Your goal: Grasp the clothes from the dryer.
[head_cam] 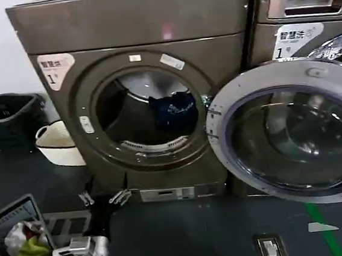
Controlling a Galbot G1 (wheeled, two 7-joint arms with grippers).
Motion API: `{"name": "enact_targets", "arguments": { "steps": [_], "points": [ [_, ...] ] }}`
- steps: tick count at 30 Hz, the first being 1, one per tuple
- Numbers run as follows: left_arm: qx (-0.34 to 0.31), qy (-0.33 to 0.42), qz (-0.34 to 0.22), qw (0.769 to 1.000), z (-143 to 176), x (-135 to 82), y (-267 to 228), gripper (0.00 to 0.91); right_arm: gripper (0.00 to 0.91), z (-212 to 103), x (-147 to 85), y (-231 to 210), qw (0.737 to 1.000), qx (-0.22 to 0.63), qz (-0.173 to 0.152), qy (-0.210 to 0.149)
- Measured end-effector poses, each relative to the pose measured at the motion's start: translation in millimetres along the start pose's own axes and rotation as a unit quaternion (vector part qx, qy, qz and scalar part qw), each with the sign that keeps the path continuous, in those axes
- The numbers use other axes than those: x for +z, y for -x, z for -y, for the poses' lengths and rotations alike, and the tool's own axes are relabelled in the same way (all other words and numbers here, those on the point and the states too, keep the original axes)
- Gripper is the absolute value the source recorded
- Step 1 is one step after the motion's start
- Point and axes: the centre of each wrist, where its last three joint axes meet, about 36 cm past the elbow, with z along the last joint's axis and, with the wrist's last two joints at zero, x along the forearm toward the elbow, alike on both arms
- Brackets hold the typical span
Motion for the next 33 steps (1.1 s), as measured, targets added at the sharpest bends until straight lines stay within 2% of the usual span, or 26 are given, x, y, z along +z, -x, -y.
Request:
{"name": "enact_targets", "arguments": {
  "steps": [6, 12, 18, 33],
  "points": [
    [0.018, 0.000, 0.017, 1.000, 2, 0, 2, 0.907, 0.907, -6, -8, -2, 1.000, -0.014, 0.025, 0.008],
    [0.026, -0.003, 0.022, 0.999, 6, 1, 3, 0.907, 0.907, -7, -3, -2, 0.999, -0.004, 0.051, 0.005],
    [0.030, -0.003, 0.023, 0.999, 9, 2, 5, 0.907, 0.907, -7, 6, -4, 0.998, -0.006, 0.059, -0.005],
    [0.028, -0.005, 0.026, 0.999, 8, 2, 8, 0.907, 0.907, -12, 11, -8, 0.997, -0.016, 0.065, -0.026]
  ]
}}
